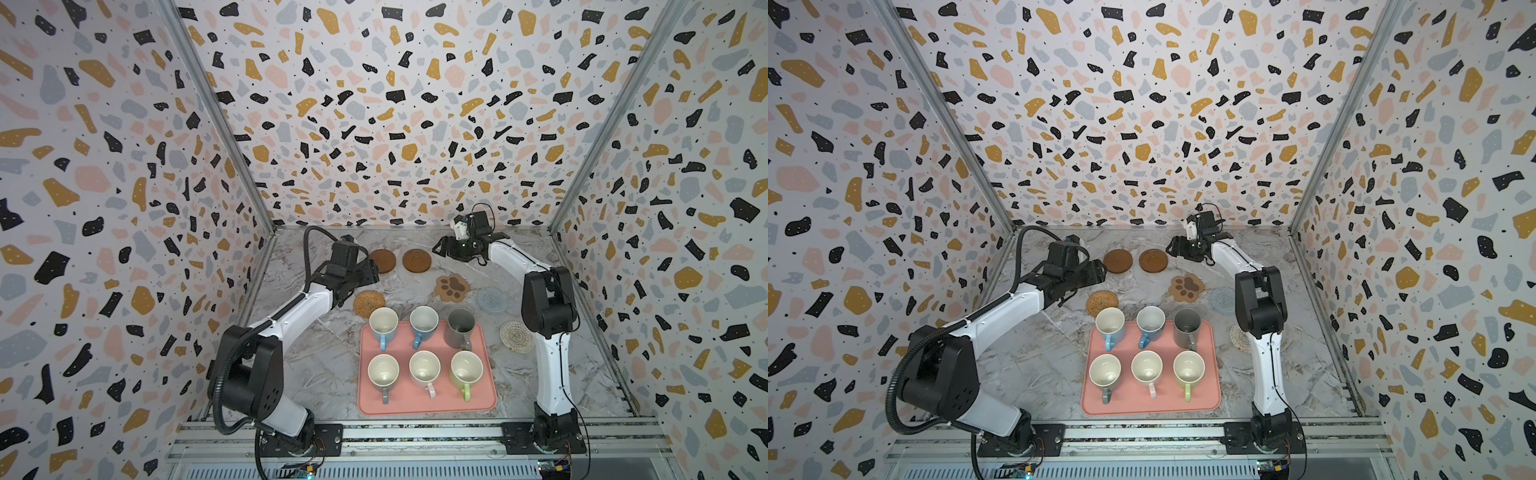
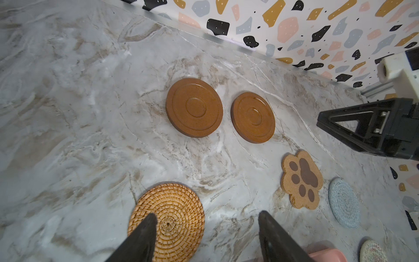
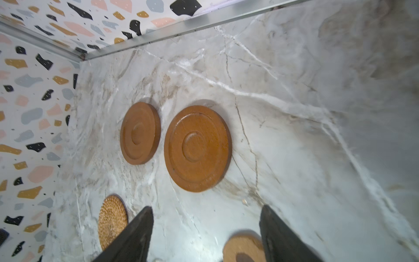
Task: Place cups on coasters
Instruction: Move the coaster to the top-center of the table.
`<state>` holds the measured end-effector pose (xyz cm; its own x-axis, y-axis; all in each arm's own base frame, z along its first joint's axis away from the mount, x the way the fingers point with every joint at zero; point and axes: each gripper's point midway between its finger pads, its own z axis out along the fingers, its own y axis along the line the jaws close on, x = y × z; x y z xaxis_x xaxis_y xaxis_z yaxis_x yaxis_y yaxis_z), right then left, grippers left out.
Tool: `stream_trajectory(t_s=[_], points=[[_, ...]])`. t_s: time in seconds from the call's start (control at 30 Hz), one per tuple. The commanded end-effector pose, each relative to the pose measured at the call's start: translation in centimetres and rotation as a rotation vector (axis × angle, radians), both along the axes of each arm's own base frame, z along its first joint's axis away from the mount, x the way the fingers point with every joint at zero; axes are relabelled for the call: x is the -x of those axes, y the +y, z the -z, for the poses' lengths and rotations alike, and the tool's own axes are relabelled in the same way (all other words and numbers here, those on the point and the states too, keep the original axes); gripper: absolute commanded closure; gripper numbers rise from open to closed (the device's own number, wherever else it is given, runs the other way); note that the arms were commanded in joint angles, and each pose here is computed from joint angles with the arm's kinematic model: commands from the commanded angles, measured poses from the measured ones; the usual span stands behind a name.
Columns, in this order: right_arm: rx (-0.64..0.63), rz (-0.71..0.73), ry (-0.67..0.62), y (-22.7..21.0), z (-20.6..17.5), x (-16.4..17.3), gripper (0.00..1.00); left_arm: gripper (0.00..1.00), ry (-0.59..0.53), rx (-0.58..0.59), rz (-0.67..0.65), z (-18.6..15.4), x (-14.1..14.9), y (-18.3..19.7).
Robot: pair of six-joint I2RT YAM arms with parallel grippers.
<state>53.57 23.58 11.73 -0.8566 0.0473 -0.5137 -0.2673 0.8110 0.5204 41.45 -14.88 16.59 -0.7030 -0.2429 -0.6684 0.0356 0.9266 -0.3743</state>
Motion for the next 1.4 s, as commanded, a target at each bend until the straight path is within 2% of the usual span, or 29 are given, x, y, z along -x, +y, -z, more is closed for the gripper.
stream_trajectory(t_s=[0.0,0.27,0.43,0.6,0.7,0.87,0.93,1.03,1.37], points=[[0.113,-0.075,0.037,-1.3,0.1,3.2,0.24,0.28,-0.043,0.011,-0.023,-1.4,1.0,0.8],[0.157,-0.111,0.070,-2.2,1.6,7.2,0.23,0.28,-0.034,0.009,0.004,-0.5,2.3,0.9],[0.205,-0.110,0.105,-3.1,2.9,8.3,0.24,0.27,-0.033,0.024,0.022,-0.1,2.2,0.5],[0.222,-0.077,0.086,-3.7,1.6,9.0,0.24,0.27,-0.017,0.029,0.049,0.1,2.0,-0.1],[0.292,-0.054,0.063,-4.4,0.8,9.6,0.24,0.27,-0.014,0.050,0.056,0.1,2.0,-0.5],[0.507,-0.045,0.072,-5.8,1.7,10.8,0.23,0.27,-0.022,0.041,0.043,0.2,1.7,-0.2],[0.581,-0.054,0.086,-6.0,2.1,11.2,0.19,0.27,-0.026,0.039,0.038,0.3,1.7,-0.1],[0.631,-0.081,0.066,-5.2,2.3,11.5,0.01,0.27,-0.034,0.040,0.024,0.5,1.6,0.0],[0.720,-0.143,0.057,-3.4,3.9,10.5,0.01,0.27,-0.028,0.031,0.000,0.9,1.7,0.5]])
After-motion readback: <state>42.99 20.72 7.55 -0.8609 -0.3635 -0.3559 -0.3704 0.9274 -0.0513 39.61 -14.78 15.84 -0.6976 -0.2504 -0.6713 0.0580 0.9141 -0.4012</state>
